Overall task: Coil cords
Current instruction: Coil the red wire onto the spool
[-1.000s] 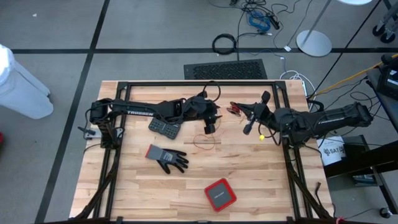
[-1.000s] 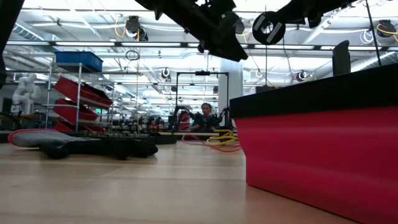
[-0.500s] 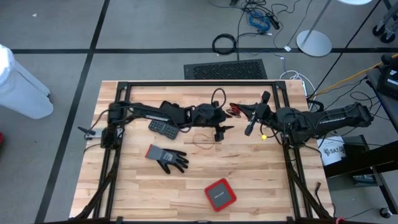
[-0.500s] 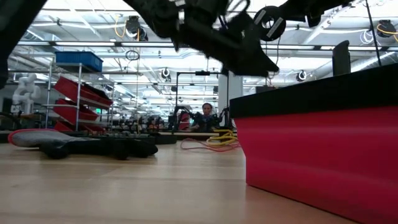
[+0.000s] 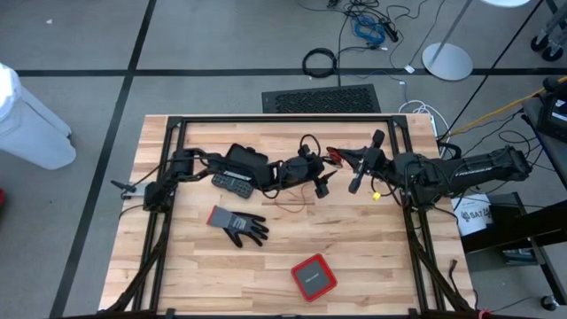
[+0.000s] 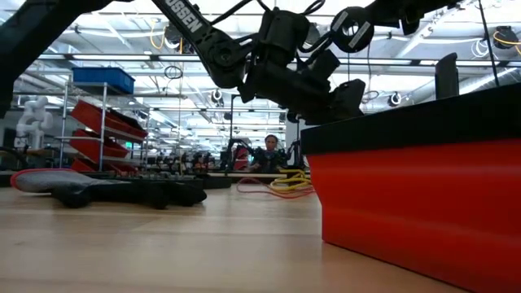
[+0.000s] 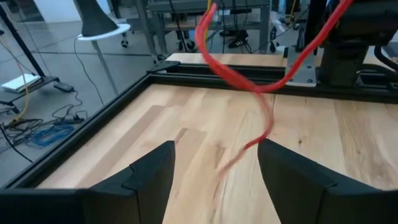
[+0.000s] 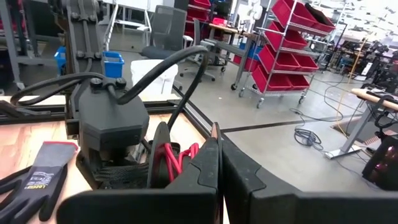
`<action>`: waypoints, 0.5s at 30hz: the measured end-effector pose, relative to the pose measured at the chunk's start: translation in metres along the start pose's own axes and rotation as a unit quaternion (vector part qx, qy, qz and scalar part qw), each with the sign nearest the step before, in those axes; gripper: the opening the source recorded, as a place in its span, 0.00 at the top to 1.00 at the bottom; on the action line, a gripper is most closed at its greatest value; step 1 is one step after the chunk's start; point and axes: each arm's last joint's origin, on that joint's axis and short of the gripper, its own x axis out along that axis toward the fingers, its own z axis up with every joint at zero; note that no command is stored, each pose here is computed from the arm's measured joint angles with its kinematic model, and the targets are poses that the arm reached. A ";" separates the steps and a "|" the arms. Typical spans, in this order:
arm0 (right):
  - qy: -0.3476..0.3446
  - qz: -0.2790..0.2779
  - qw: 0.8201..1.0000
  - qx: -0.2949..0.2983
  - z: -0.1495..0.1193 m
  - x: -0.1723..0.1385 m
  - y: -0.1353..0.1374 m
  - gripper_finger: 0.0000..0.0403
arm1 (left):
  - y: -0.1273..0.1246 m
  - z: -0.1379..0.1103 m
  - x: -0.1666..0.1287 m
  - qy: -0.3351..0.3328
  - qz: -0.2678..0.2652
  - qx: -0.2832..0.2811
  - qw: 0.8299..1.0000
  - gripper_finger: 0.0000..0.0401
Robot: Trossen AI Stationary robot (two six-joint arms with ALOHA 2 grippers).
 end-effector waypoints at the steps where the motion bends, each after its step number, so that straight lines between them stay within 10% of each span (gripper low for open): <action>1: 0.000 0.001 1.000 0.000 0.000 0.000 0.000 1.00 | -0.001 0.000 0.000 0.000 -0.001 0.000 1.000 0.41; 15: 0.000 0.005 1.000 0.000 0.000 0.000 0.000 1.00 | -0.012 0.005 -0.004 -0.017 -0.010 0.012 1.000 0.53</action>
